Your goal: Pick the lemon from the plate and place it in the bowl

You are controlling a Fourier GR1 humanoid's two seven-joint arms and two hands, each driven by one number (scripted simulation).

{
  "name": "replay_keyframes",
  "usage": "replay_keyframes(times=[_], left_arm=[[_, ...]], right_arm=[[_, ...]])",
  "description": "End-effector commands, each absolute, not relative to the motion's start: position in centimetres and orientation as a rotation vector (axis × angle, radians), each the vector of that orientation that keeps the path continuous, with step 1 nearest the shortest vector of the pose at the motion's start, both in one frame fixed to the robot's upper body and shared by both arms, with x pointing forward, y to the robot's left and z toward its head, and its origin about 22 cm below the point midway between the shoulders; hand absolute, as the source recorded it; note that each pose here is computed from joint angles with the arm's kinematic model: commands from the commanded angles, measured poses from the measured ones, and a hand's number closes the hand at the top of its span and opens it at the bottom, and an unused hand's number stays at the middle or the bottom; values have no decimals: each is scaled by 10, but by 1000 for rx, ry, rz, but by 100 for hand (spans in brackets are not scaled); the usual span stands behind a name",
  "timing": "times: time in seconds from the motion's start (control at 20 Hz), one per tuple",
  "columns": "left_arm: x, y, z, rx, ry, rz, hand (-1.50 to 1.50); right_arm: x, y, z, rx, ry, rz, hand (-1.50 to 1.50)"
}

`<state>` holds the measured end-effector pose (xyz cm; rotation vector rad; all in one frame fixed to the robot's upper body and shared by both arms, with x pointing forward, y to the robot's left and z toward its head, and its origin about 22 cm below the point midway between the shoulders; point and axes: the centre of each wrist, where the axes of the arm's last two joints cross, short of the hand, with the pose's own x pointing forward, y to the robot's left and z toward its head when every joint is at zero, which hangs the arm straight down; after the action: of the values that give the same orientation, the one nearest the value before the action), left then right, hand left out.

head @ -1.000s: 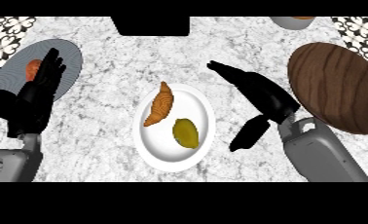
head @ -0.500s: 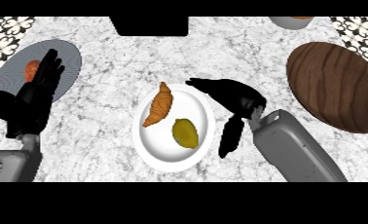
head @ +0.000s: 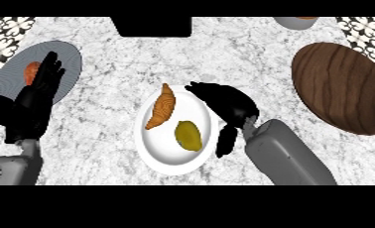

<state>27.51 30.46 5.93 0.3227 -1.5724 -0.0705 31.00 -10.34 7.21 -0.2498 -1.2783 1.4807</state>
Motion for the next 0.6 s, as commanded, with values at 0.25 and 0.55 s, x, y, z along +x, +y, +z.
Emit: replay_keyframes(times=[0.25, 0.55], left_arm=[[275, 297, 58, 323, -1555, -82, 0], [281, 311, 66, 331, -1570, -71, 0]], right_arm=[[287, -80, 39, -234, -1275, 1493, -150], [281, -70, 22, -221, -1227, 1504, -150]])
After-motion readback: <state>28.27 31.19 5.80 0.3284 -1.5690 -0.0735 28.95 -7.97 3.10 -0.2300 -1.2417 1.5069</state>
